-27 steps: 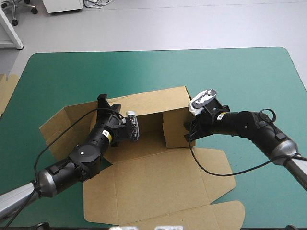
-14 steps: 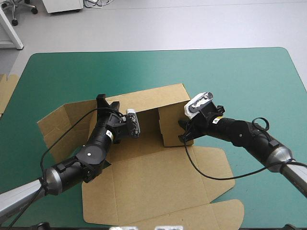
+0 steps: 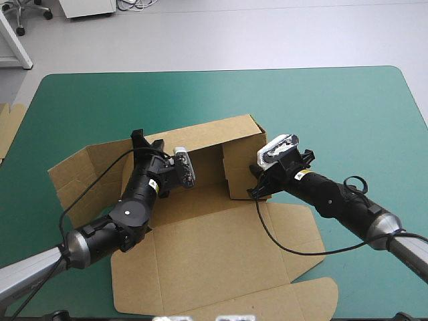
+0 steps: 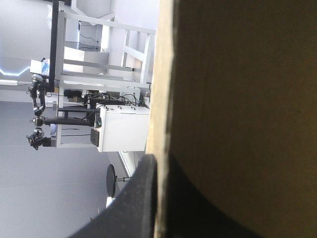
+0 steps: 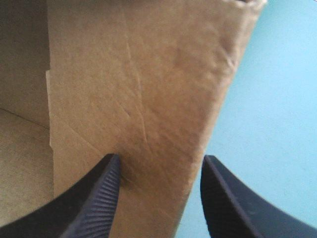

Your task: Fold the box

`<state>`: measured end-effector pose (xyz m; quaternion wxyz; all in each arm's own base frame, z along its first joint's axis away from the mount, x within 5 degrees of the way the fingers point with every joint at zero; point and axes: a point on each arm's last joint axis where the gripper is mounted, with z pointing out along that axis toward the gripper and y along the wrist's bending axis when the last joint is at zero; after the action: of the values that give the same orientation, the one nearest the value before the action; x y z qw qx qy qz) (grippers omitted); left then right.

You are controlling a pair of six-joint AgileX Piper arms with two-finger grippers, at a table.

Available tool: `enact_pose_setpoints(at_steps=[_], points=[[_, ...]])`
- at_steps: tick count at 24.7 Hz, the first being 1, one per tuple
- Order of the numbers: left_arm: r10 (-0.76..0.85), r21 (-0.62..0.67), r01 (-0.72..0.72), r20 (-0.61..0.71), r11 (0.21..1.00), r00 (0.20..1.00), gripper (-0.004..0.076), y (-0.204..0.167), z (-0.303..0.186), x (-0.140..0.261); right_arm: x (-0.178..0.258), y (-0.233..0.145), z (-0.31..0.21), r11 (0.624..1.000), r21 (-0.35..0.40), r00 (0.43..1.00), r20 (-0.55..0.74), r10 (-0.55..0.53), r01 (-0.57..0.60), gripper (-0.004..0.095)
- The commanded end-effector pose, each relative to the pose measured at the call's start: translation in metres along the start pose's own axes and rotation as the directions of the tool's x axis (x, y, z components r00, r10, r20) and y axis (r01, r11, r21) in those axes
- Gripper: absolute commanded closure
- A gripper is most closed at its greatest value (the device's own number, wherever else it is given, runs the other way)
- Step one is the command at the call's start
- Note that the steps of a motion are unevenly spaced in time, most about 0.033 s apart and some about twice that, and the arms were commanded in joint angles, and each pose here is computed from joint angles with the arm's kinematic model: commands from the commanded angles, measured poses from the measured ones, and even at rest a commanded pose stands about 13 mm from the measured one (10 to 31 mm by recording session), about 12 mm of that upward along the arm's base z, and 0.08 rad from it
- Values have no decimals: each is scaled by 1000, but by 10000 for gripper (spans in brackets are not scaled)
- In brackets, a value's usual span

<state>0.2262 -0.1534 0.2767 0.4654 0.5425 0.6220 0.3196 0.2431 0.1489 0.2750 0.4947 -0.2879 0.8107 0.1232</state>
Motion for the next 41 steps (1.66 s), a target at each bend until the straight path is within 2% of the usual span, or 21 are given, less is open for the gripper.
enact_pose_setpoints(at_steps=[1, 9, 18, 20, 22, 24, 32, 35, 38, 41], points=[[-53, -21, 53, 23, 998, 998, 734, 9, -5, -4, -16, -9, -5, 997, 81, 994, 108, -11, 3, 446], [-76, -21, 76, 23, 997, 997, 734, 9, -5, -4, -16, -9, 3, 993, 117, 991, 131, -11, -5, 452], [-81, -20, 81, 22, 996, 996, 734, 9, -5, -4, -14, -6, 12, 993, 114, 991, 132, 18, -33, 458], [-81, -21, 81, 20, 996, 997, 734, 9, -5, -4, -14, -6, 12, 993, 112, 991, 134, 32, -48, 511], [-82, -21, 83, 20, 996, 996, 734, 9, -5, -4, -14, -5, 12, 993, 110, 990, 134, 34, -49, 645], [-83, -21, 83, 20, 996, 996, 734, 9, -5, -4, -14, -2, 12, 994, 102, 991, 131, 10, -24, 896], [-90, -53, 91, 13, 994, 996, 729, 15, -9, -1, -14, 4, 12, 997, 82, 992, 126, 4, -14, 905], [-135, -77, 135, 8, 988, 991, 603, 24, -27, 2, -15, 3, 12, 996, 88, 991, 133, 5, -17, 905], [-125, -54, 124, -18, 991, 992, 429, 20, -40, -1, -13, 3, 14, 996, 87, 992, 125, 12, -23, 905], [-116, -47, 116, -5, 992, 993, 383, 16, -46, -8, -11, 3, 17, 996, 85, 993, 114, 15, -24, 906]])
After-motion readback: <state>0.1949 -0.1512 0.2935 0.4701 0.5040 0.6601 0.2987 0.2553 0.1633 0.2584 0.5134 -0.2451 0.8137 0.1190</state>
